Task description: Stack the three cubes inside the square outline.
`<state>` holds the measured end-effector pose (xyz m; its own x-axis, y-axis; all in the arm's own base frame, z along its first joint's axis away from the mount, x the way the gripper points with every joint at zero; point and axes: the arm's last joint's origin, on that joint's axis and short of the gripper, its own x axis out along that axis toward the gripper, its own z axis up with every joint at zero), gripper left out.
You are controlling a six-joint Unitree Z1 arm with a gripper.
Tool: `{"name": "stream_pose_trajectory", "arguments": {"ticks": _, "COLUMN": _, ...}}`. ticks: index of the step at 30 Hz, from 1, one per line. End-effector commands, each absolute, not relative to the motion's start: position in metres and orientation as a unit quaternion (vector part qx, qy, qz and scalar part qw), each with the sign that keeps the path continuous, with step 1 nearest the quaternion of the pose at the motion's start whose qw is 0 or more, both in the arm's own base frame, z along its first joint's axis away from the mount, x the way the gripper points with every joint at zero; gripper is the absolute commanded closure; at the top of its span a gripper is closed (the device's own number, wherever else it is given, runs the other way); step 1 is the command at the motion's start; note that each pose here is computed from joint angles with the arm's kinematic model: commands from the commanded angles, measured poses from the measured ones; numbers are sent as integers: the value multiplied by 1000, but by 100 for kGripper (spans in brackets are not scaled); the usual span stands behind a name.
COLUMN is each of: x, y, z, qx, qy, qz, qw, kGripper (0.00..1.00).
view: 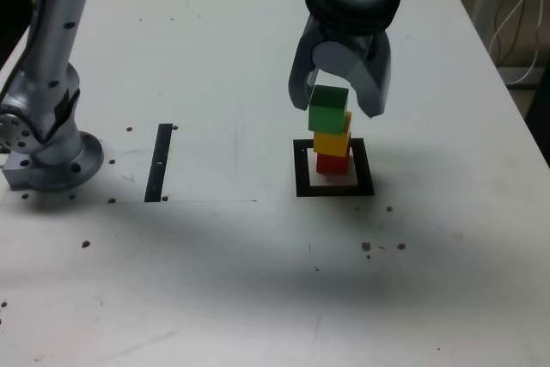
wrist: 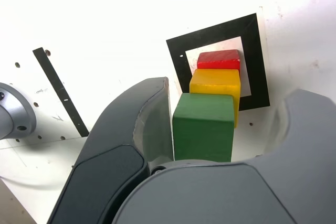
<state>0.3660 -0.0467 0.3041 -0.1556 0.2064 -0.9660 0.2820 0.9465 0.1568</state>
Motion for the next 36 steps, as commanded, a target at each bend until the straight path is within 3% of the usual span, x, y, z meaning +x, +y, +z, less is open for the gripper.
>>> {"name": "stream_pose_trajectory", "arguments": {"ticks": 1, "x": 361, "y": -45, "z": 314, "qx": 159, "qy": 752, "qz": -27, "qw": 639, "kGripper": 1}}
{"name": "stream_pose_trajectory", "arguments": {"ticks": 7, "x": 340, "y": -42, "z": 338, "qx": 154, "qy": 740, "qz": -30, "qw": 654, "kGripper": 1}}
{"name": "stream_pose_trajectory", "arguments": {"ticks": 13, "x": 311, "y": -40, "z": 348, "qx": 142, "qy": 745, "qz": -41, "qw": 651, "kGripper": 1}}
{"name": "stream_pose_trajectory", "arguments": {"ticks": 20, "x": 267, "y": -35, "z": 366, "qx": 119, "qy": 736, "qz": -51, "qw": 664, "kGripper": 1}}
{"name": "stream_pose_trajectory", "arguments": {"ticks": 30, "x": 229, "y": -27, "z": 333, "qx": 87, "qy": 785, "qz": -60, "qw": 610, "kGripper": 1}}
{"name": "stream_pose_trajectory", "arguments": {"ticks": 36, "x": 220, "y": -23, "z": 315, "qx": 80, "qy": 793, "qz": -63, "qw": 601, "kGripper": 1}}
